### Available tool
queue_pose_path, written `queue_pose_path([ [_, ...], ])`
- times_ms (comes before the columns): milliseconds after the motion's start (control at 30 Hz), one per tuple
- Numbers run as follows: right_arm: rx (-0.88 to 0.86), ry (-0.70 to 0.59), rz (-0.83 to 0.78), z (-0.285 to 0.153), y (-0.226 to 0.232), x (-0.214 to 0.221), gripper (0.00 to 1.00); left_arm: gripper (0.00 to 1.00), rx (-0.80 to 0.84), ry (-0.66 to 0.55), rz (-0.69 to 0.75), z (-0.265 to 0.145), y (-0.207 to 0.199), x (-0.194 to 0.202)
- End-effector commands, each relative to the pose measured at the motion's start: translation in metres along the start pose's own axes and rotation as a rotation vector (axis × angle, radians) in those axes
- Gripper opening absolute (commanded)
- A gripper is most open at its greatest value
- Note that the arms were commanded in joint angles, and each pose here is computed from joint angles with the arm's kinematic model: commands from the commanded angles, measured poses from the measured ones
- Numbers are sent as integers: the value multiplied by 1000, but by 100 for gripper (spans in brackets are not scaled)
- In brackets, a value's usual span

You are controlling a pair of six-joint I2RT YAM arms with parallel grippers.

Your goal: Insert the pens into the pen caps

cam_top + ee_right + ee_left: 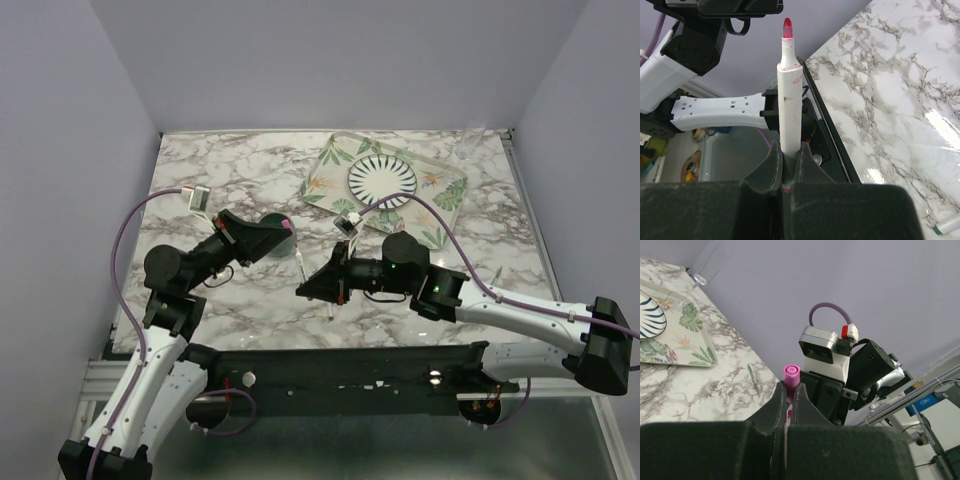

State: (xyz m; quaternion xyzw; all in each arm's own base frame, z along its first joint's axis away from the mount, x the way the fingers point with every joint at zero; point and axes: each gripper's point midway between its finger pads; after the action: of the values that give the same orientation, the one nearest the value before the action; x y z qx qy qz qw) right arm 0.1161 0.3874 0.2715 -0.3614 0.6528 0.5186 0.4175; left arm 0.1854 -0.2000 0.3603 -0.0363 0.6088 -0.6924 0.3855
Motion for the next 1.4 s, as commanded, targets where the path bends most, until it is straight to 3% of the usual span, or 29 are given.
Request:
queue_pose_path([
  [0,1,5,10,2,1,2,1,0,22,29,24,-4,-5,7],
  [1367,15,-5,-3,4,1,-8,1,0,4,95,5,-9,10,26],
])
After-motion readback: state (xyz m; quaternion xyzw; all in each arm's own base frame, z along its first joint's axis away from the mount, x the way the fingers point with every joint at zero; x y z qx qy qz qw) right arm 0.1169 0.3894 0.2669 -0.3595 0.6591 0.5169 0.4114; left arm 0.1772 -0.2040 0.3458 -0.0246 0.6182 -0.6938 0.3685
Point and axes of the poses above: each gripper's point midway between its finger pads, its own z axis out along the fingers, its own y axis along the line the jaws close on, x = y × z, and after that the axes turned 15 degrees about -z, right-handed
